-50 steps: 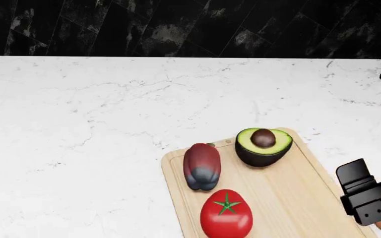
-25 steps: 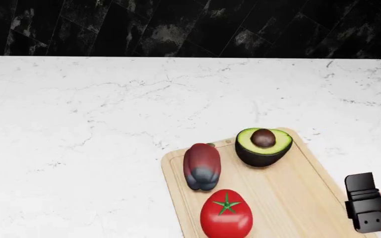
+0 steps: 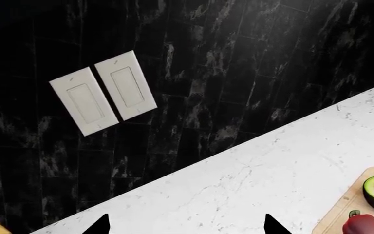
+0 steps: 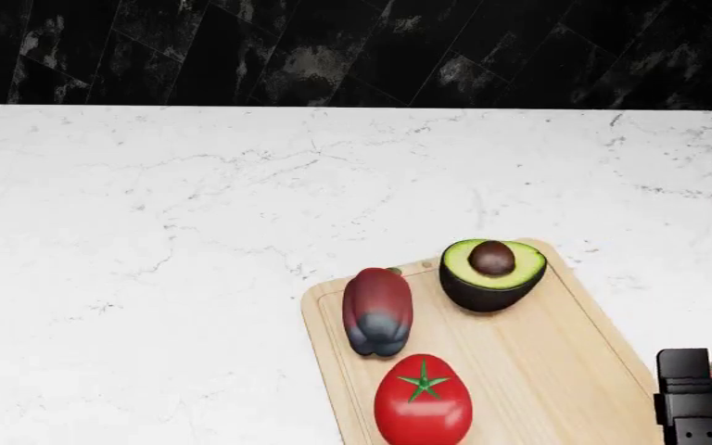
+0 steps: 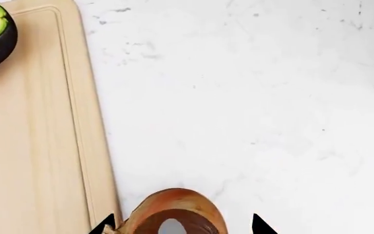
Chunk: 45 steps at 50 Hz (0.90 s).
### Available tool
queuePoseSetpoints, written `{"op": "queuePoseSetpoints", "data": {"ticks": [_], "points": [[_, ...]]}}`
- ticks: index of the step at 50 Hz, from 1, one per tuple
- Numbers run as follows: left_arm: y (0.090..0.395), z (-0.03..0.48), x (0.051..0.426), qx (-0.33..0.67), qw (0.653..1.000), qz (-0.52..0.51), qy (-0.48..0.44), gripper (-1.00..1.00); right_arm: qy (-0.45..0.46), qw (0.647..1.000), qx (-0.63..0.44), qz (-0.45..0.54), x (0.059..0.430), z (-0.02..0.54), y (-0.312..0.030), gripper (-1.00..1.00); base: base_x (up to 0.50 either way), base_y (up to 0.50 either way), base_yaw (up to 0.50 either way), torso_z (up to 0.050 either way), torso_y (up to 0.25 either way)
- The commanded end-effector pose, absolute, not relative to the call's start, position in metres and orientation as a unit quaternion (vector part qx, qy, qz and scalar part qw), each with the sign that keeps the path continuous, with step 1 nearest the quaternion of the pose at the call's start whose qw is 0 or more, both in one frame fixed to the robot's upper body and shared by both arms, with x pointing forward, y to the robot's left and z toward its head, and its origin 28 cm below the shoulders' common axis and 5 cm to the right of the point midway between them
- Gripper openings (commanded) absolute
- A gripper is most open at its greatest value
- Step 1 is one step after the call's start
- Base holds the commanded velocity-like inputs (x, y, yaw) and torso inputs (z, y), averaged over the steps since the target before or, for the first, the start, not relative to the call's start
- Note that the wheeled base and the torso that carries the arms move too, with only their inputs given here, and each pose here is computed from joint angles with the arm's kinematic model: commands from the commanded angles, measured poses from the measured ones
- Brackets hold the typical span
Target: Place the avocado, onion, tomato and bell pepper on the cutting board.
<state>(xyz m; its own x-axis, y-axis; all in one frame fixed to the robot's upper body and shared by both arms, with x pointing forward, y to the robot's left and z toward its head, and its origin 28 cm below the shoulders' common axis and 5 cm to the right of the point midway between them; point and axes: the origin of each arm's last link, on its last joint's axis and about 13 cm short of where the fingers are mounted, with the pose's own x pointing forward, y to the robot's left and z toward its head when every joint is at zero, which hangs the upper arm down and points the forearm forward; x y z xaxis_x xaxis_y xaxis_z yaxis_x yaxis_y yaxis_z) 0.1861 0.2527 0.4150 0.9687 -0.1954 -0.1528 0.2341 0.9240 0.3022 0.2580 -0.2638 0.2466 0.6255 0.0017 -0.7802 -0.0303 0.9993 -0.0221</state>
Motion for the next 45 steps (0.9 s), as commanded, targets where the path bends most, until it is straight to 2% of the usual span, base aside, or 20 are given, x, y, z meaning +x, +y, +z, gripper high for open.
{"op": "queuePoseSetpoints", "data": {"ticks": [1,13,17,30,45], "points": [[0.248,0.418,0.185,0.171,0.976,-0.125,0.043,1.00,0.427,0.904,-0.001,0.027,0.260,0.243,-0.261,-1.00,0.00,0.00,0.00,0.000,0.000],[0.248,0.419,0.185,0.171,0.976,-0.125,0.043,1.00,0.427,0.904,0.000,0.024,0.258,0.245,-0.263,-1.00,0.00,0.00,0.00,0.000,0.000],[0.248,0.420,0.185,0.172,0.976,-0.125,0.042,1.00,0.415,0.910,-0.012,0.028,0.258,0.261,-0.261,-1.00,0.00,0.00,0.00,0.000,0.000],[0.249,0.422,0.181,0.171,0.977,-0.124,0.036,1.00,0.379,0.919,-0.074,0.080,0.257,0.299,-0.236,-1.00,0.00,0.00,0.00,0.000,0.000],[0.251,0.422,0.180,0.171,0.977,-0.123,0.037,1.00,0.374,0.906,-0.136,0.147,0.268,0.294,-0.200,-1.00,0.00,0.00,0.00,0.000,0.000]]}}
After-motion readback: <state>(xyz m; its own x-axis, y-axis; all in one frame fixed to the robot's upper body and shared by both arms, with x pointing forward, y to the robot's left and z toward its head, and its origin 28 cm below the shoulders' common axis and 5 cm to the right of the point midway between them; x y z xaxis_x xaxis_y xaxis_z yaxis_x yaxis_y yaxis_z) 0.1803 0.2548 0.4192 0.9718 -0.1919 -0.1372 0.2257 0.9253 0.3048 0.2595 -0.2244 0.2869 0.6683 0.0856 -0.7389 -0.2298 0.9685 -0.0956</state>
